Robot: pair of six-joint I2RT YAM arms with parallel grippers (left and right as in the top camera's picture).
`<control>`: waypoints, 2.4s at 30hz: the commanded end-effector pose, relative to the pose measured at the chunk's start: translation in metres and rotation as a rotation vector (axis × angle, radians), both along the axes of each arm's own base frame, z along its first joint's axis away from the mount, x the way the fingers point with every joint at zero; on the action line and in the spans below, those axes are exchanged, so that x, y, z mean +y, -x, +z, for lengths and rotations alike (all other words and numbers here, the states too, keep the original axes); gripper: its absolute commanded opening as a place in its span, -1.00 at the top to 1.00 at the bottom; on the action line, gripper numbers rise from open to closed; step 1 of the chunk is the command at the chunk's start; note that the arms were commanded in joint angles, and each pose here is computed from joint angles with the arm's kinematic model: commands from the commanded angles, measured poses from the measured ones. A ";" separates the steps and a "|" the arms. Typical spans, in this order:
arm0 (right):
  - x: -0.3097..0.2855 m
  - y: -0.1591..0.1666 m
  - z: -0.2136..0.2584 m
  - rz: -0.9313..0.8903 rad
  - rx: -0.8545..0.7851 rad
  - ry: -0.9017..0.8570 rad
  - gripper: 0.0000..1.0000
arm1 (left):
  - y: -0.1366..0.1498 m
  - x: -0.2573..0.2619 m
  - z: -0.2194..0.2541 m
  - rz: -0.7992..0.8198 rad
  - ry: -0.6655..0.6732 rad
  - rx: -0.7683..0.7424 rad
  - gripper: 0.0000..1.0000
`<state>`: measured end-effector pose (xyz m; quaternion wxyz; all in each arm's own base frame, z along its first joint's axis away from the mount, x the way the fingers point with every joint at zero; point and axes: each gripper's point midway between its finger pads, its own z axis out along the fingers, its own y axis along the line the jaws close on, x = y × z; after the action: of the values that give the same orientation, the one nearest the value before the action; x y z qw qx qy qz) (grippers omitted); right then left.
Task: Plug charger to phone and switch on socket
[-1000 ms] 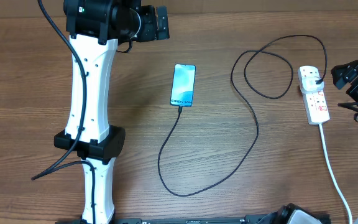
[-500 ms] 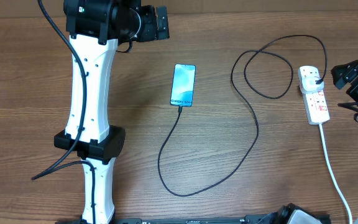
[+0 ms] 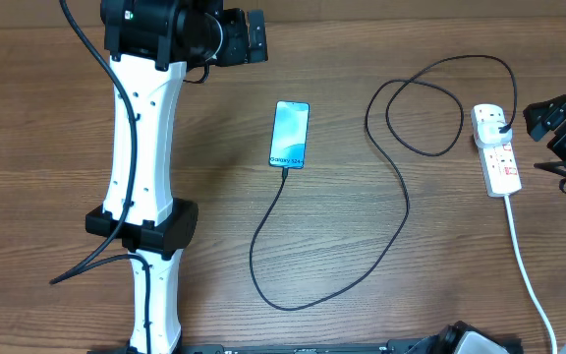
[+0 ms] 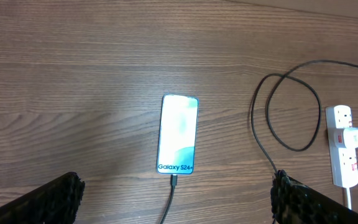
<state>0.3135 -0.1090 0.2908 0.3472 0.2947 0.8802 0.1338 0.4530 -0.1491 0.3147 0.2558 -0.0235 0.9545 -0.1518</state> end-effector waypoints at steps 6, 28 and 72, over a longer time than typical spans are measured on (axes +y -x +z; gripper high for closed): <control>-0.003 0.000 0.000 -0.008 0.000 0.005 -1.00 | -0.001 -0.004 -0.006 -0.026 -0.003 0.011 -0.99; -0.003 0.000 0.000 -0.008 0.000 0.005 -1.00 | 0.002 0.024 0.078 0.100 -0.106 -0.293 -0.99; -0.003 0.000 0.000 -0.008 0.000 0.005 -0.99 | 0.185 0.134 -0.021 0.234 -0.067 -1.253 -0.99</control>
<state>0.3133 -0.1096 0.2906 0.3470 0.2957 0.8801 0.1322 0.2749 -0.0132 0.3009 0.7755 -0.0458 0.6247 -0.0788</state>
